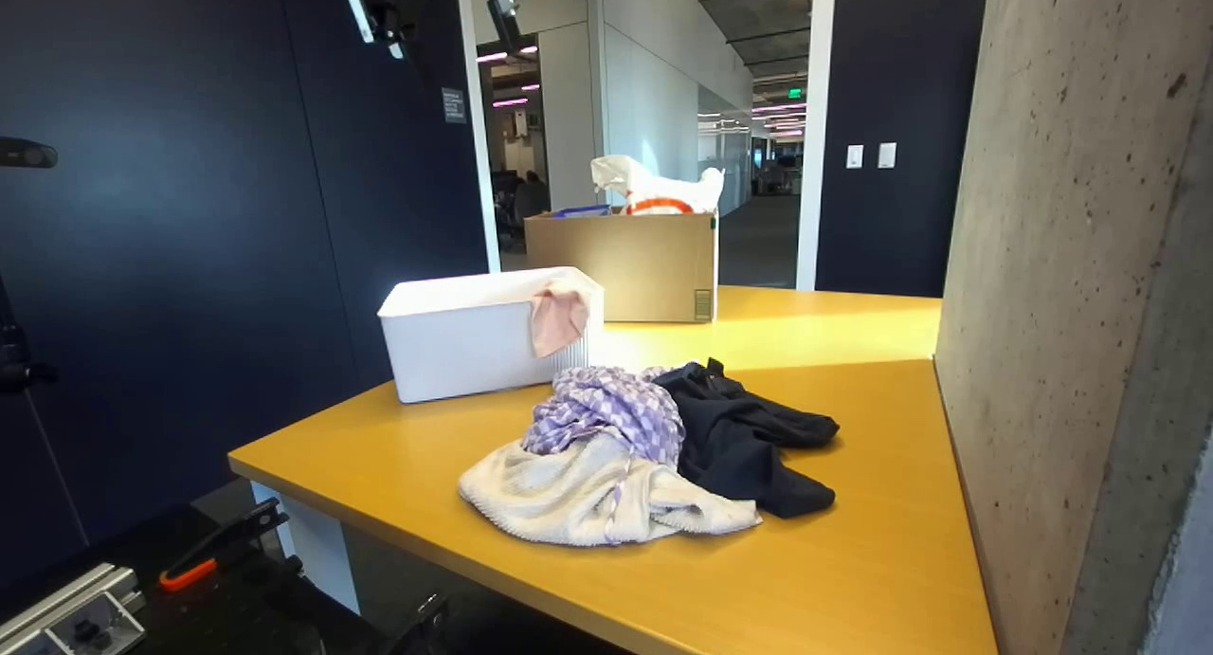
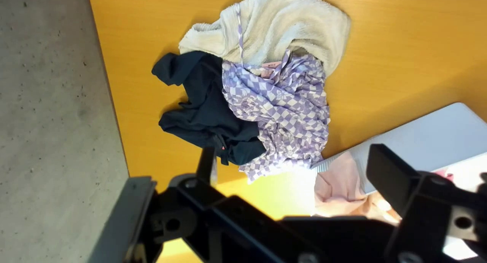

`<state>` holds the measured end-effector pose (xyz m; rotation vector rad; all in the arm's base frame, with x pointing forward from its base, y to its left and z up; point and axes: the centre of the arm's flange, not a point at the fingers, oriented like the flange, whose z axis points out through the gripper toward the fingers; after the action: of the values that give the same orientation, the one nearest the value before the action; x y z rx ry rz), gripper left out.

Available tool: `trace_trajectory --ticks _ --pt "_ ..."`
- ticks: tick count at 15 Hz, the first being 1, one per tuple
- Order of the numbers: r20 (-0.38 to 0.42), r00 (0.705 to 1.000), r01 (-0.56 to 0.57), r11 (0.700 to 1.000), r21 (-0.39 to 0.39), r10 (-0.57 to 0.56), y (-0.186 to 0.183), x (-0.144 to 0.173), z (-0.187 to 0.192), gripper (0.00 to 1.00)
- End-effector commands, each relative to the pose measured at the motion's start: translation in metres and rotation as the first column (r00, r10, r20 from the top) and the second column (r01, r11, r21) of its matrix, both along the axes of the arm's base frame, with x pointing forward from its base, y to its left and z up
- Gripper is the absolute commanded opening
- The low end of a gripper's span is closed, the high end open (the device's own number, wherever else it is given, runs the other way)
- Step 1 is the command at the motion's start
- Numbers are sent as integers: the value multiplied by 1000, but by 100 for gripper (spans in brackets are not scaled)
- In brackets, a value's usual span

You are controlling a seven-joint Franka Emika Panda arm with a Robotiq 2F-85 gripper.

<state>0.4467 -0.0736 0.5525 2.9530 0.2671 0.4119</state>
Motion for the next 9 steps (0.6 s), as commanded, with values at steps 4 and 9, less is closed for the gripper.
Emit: trace_trajectory --ticks 4,9 --pt "-250 948 -211 977 -33 197 -18 138 -49 100" --pt "-286 920 -309 945 -111 267 3 220 -149 100"
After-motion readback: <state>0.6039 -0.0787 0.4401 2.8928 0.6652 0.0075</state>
